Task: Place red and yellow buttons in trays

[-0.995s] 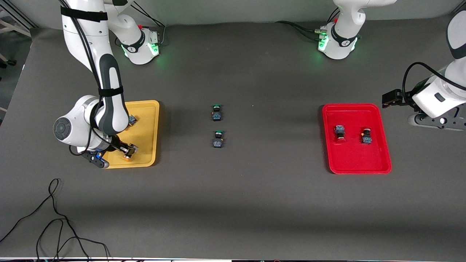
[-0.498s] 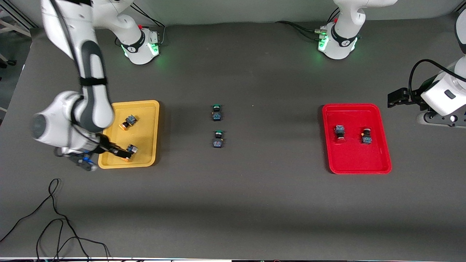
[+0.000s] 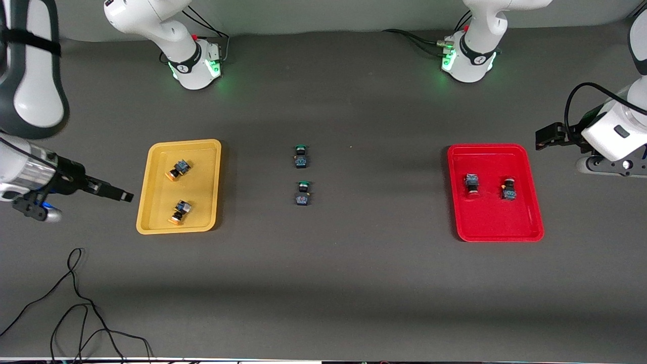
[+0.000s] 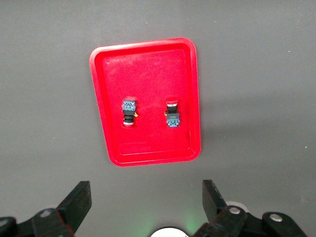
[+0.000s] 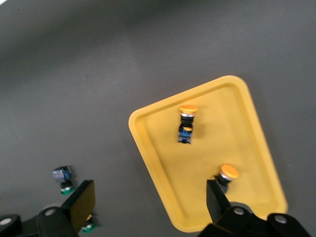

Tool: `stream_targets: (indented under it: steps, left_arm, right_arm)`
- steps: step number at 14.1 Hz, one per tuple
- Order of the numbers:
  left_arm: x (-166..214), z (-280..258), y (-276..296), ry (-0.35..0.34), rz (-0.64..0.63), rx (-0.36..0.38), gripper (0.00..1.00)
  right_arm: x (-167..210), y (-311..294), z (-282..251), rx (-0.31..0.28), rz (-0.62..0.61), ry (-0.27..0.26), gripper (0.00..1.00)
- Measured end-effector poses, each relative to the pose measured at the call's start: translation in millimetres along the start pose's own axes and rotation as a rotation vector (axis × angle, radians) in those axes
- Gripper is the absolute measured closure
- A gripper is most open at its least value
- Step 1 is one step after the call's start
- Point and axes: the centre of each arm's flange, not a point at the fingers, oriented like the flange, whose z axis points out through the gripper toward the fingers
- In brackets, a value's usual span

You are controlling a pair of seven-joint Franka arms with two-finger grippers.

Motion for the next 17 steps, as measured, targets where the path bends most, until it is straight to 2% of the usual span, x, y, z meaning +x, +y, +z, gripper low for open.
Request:
stream_targets:
  steps: [2,10,12,17]
  left_arm:
    - [0,0,0,-0.001,0.0,0.0,0.0]
    - [-3,-3,1,0.001,0.001,-0.001,0.0]
    - [-3,-4,1,0.002,0.001,-0.001,0.0]
    - [-5,-10,1,0.014,0.001,0.0,0.0]
  right_arm:
    - [-16,-12,-22,-0.029,-0.035,0.004,0.0]
    - [-90,-65,-78,-0.22,-0.18,0.047,0.0]
    - [-100,-72,-80,-0.233,-0.199,0.047,0.0]
    - [-97,-63,-83,-0.231,-0.18,0.051,0.0]
